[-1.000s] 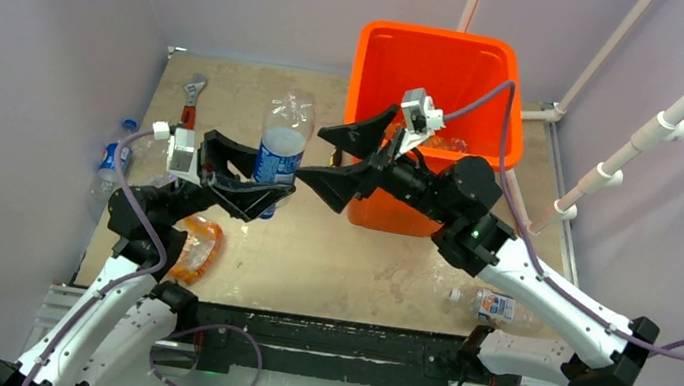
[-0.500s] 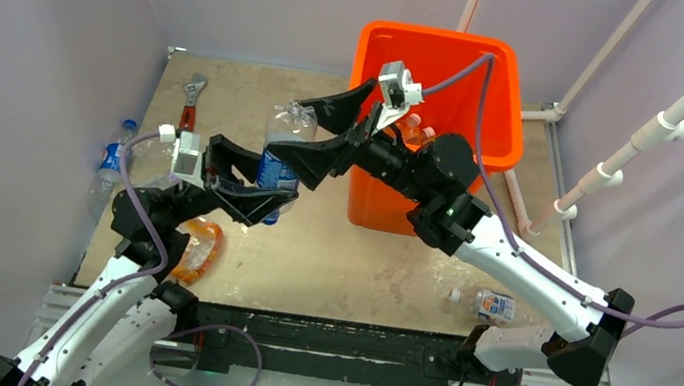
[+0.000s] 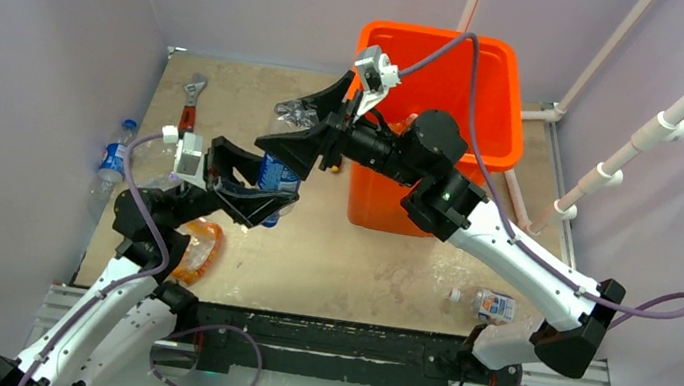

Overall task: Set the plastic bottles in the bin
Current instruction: Pick up the plastic bottle at the center of the board, then place the plastic bottle in the trash bin, then move the trash bin to the corner of the board.

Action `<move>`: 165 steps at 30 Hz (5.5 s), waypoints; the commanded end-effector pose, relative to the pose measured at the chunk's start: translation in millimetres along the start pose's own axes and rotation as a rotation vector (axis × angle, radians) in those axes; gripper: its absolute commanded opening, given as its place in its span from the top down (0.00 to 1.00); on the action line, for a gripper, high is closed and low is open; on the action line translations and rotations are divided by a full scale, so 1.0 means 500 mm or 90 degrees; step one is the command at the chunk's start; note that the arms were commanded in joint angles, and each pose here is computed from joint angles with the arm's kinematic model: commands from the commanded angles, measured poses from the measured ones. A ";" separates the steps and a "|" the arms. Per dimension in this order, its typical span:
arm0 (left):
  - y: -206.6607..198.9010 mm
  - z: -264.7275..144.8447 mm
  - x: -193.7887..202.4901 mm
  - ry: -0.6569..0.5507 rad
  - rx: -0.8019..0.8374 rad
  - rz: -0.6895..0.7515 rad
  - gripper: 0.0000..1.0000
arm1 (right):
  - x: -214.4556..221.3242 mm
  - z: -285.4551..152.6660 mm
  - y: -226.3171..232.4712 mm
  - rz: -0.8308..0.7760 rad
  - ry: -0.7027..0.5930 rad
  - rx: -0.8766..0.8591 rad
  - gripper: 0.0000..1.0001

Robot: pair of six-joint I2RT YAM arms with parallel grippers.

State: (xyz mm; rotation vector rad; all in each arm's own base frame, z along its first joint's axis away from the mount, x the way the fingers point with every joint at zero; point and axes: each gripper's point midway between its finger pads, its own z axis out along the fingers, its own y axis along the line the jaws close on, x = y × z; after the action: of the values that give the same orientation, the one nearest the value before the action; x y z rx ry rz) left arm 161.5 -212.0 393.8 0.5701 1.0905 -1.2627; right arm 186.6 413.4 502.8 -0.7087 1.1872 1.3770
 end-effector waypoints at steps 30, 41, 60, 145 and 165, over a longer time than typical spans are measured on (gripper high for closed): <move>0.114 -0.054 -0.068 -0.071 -0.290 0.040 0.01 | -0.445 -0.307 -0.021 -0.358 -0.329 0.403 0.66; 0.150 -0.075 -0.072 -0.077 -0.359 0.037 0.01 | -0.454 -0.320 -0.193 -0.407 -0.288 0.631 0.69; 0.166 -0.082 -0.066 -0.067 -0.389 0.028 0.01 | -0.242 -0.351 -0.481 -0.208 -0.115 0.700 0.65; 0.400 0.288 0.008 0.249 -0.472 -0.031 0.97 | -0.110 -0.614 -0.493 -0.046 -0.012 0.955 0.01; 0.320 0.161 -0.204 0.109 -0.607 0.038 1.00 | -0.136 -0.513 -0.472 0.003 -0.008 0.814 0.11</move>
State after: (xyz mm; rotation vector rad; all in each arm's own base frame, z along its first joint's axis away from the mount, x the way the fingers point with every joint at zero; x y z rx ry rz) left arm 369.3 -223.4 393.5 0.1195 1.8935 -0.4785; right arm 376.9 97.9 392.9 0.2746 1.7681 0.2432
